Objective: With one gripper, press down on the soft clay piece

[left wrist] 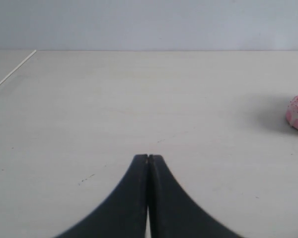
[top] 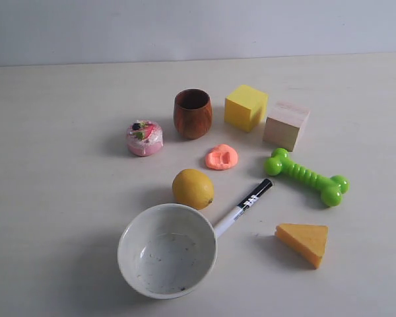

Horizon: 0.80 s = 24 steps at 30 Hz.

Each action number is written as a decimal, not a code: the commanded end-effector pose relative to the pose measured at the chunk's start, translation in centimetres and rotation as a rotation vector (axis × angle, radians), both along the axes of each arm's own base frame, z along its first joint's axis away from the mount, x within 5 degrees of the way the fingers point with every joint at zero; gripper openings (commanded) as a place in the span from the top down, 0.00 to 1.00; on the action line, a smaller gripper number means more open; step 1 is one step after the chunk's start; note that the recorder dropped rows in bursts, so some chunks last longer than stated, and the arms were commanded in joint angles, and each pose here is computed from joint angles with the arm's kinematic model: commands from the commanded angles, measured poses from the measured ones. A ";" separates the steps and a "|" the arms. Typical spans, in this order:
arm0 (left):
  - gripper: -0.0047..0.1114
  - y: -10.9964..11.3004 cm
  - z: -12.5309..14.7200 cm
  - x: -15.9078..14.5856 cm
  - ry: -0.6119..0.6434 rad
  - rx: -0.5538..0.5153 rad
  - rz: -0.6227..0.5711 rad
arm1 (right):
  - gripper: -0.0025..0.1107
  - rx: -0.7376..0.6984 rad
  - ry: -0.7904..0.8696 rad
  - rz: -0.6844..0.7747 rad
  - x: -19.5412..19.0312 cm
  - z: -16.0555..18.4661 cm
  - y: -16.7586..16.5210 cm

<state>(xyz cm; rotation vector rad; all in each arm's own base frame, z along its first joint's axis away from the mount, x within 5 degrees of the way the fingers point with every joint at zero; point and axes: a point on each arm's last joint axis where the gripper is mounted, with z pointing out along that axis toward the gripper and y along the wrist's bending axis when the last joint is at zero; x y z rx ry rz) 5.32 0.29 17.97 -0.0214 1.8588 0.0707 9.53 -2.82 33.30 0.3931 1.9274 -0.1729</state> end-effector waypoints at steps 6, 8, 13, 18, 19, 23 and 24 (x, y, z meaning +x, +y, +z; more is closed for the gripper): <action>0.96 0.0 0.1 0.0 -0.015 -0.003 -0.005 | 0.98 -0.060 -0.212 0.069 -2.9 -2.5 0.6; 0.96 0.0 0.1 0.0 -0.015 -0.003 -0.005 | 0.98 -0.068 -0.231 0.063 -3.7 -3.2 0.7; 0.96 0.0 0.1 0.0 -0.015 -0.003 -0.005 | 0.98 -0.044 -0.235 0.070 -4.1 -4.7 0.8; 0.96 0.0 0.1 0.0 -0.015 -0.003 -0.005 | 0.98 -0.013 -0.241 0.099 -3.5 -6.1 1.1; 0.96 0.0 0.1 0.0 -0.015 -0.003 -0.005 | 0.98 -0.013 -0.252 0.110 -3.4 -6.4 1.2; 0.96 0.0 0.1 0.0 -0.015 -0.003 -0.005 | 0.98 -0.034 -0.321 0.164 -3.3 -7.6 1.6; 0.96 0.0 0.1 0.0 -0.015 -0.003 -0.005 | 0.98 -0.053 -0.328 0.182 -3.4 -8.0 1.8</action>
